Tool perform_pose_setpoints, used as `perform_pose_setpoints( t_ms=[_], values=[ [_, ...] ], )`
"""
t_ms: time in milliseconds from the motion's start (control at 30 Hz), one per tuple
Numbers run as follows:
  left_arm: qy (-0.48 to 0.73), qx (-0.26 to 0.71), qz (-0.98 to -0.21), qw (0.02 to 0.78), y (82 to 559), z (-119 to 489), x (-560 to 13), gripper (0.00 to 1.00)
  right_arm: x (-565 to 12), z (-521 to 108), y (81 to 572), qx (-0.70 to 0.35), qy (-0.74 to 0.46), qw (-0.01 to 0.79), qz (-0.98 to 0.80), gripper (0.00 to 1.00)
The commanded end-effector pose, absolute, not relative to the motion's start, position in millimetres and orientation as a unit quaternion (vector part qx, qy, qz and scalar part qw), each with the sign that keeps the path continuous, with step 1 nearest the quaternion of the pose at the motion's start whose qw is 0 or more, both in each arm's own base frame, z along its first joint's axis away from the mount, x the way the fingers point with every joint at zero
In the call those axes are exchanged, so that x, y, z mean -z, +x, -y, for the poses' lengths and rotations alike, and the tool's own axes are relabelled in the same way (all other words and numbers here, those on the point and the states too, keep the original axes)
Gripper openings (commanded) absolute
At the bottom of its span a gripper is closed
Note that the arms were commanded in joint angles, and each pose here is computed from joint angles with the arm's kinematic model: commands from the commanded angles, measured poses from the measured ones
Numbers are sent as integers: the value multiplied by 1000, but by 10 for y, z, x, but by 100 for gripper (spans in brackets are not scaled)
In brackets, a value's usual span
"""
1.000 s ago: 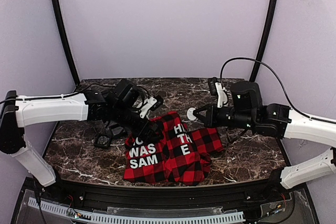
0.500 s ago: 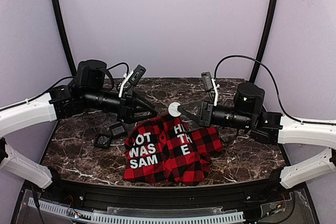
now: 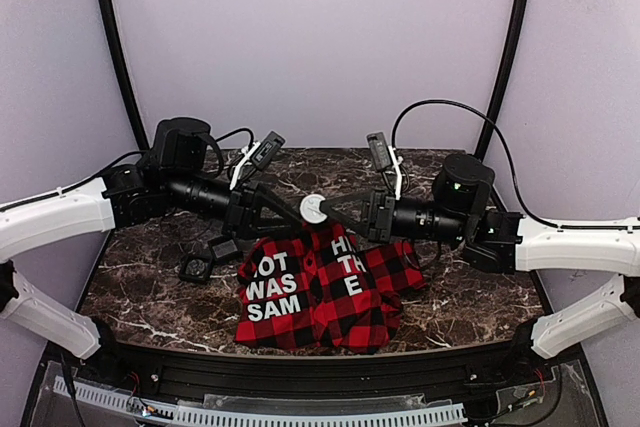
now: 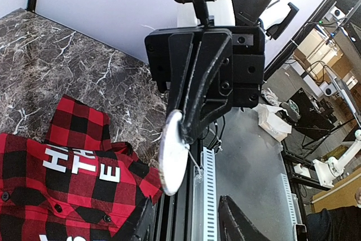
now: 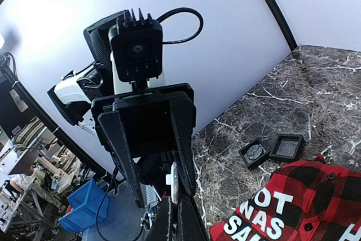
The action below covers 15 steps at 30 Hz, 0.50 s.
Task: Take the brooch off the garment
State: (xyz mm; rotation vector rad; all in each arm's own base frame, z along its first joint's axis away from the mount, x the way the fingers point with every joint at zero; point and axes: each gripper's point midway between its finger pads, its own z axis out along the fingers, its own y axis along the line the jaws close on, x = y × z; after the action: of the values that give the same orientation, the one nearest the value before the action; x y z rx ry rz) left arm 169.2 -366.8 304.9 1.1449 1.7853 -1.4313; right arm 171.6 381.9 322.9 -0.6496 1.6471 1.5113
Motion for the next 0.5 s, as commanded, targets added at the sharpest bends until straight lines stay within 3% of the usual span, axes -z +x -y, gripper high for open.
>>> perform_pose_setpoints(
  t_ms=[0, 467],
  values=[
    [428, 554, -659, 277, 1676, 3666, -3070, 37, -3448, -3856, 1622, -619, -270, 402, -618, 0],
    [421, 574, -653, 258, 1679, 3692, -3061, 11, -3410, -3905, 1599, -617, -280, 396, -620, 0]
  ],
)
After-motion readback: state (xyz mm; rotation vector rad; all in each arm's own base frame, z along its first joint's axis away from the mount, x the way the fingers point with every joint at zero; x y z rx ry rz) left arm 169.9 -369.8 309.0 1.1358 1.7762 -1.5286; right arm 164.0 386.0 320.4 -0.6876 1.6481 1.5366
